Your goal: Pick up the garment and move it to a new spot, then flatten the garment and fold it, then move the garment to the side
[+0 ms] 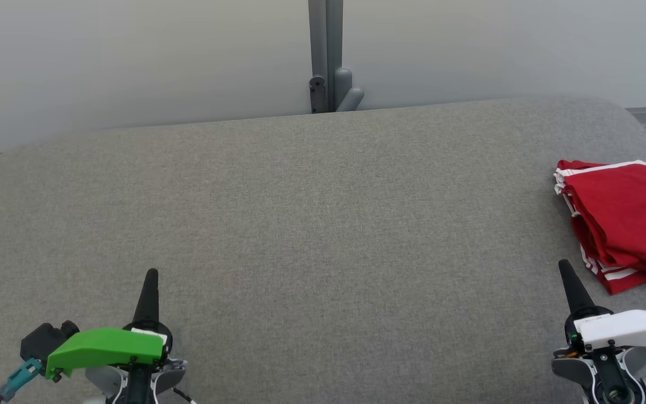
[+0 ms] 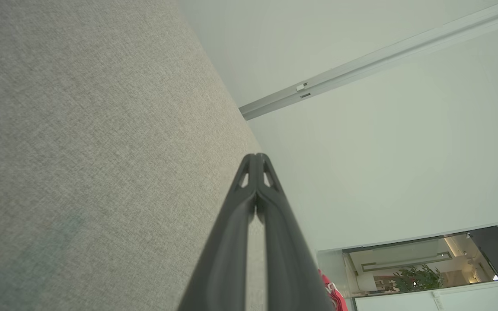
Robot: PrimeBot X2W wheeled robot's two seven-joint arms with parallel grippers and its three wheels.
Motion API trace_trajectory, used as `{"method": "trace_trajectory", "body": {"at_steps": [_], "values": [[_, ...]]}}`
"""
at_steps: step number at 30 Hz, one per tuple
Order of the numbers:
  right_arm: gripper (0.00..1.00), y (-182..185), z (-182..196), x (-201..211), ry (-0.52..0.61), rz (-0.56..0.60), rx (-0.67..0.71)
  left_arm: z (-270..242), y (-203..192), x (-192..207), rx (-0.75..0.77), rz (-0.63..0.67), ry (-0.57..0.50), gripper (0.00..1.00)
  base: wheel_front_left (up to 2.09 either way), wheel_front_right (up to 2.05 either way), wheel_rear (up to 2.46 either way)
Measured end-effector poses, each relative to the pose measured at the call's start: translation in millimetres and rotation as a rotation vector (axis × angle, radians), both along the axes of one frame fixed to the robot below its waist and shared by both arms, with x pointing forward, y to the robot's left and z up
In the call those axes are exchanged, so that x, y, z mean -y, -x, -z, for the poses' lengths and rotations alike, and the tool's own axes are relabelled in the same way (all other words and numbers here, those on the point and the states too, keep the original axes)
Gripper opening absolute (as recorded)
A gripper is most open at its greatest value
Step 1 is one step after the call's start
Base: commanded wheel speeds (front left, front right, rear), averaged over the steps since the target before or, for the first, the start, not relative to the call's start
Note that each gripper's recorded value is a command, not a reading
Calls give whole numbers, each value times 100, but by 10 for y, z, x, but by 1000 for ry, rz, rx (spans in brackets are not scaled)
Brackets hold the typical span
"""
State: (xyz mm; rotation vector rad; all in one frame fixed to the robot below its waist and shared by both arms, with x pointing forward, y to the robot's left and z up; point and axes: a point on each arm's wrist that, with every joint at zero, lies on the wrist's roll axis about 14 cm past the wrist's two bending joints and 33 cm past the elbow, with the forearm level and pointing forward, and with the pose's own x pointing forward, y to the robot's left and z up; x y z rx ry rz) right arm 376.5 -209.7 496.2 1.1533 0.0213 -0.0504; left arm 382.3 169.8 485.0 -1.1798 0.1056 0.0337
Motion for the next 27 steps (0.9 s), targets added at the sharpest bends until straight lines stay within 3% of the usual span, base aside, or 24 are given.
{"method": "trace_trajectory", "body": {"at_steps": [27], "values": [[0, -123, -45, 65, -250, 16, 17, -117, -164, -50, 32, -8, 229, 0, 0, 0, 0]]}}
